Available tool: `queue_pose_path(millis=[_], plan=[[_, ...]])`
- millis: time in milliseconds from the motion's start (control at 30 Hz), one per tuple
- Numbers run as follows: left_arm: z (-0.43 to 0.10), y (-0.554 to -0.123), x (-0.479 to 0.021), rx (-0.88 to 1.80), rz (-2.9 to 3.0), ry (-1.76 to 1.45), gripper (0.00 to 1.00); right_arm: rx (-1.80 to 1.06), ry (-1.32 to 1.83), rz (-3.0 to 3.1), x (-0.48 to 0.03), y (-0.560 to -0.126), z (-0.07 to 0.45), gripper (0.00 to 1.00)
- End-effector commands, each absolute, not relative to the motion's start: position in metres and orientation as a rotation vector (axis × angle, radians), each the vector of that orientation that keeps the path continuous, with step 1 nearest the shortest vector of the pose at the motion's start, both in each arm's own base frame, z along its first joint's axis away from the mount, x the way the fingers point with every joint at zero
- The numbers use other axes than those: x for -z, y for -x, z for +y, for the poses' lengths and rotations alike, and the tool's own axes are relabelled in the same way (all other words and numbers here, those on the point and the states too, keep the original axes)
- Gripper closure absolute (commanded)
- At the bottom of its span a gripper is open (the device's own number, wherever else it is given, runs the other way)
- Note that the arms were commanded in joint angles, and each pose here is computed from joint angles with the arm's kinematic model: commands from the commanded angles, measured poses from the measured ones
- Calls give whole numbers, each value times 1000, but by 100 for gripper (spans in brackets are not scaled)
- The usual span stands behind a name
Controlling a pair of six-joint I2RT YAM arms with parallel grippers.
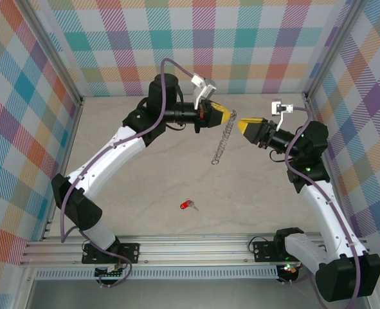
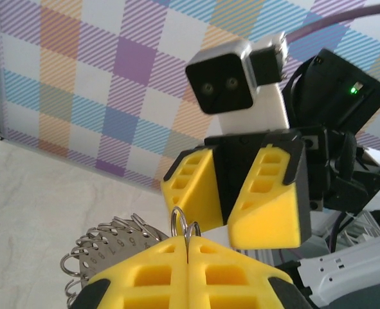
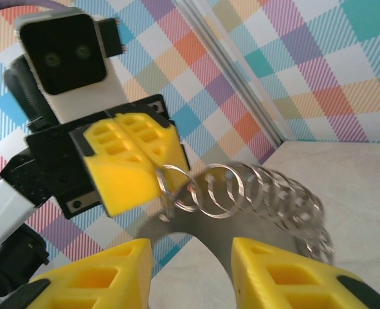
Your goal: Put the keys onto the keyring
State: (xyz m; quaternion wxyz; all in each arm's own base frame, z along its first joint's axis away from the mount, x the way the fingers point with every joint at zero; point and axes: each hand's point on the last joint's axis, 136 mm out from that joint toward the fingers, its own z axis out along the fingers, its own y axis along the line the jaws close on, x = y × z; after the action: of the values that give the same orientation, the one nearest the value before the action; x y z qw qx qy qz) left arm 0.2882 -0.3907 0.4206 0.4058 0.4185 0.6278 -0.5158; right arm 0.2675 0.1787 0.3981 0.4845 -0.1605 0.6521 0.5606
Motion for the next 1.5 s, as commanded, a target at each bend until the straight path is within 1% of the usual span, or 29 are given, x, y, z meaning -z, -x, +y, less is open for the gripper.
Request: queue_pose_path(millis=[0,367,833,1033,1233,1467], plan=[[-389,-284,-426,1300,1551,-1107,100,-1391,475,1540,-406,-255,182,64],[-392,-285,-423,1314,1557,-1118,100,-1436,483,1527,-411,-255,184,68],[-396,-288,-425,1341,1552,-1121,100,-1467,486,1525,-410,-262,187,76],[-399,-289,-424,1350,1555,-1118,100,-1477,483,1533,-408,-266,188,76],[-399,-289,-425,1352,1553,-1119,100,-1479,471,1549,-402,-269,190,73],[-398,-287,-424,1353,1559,-1123,100,-1402,445,1562,-402,-270,184,71]])
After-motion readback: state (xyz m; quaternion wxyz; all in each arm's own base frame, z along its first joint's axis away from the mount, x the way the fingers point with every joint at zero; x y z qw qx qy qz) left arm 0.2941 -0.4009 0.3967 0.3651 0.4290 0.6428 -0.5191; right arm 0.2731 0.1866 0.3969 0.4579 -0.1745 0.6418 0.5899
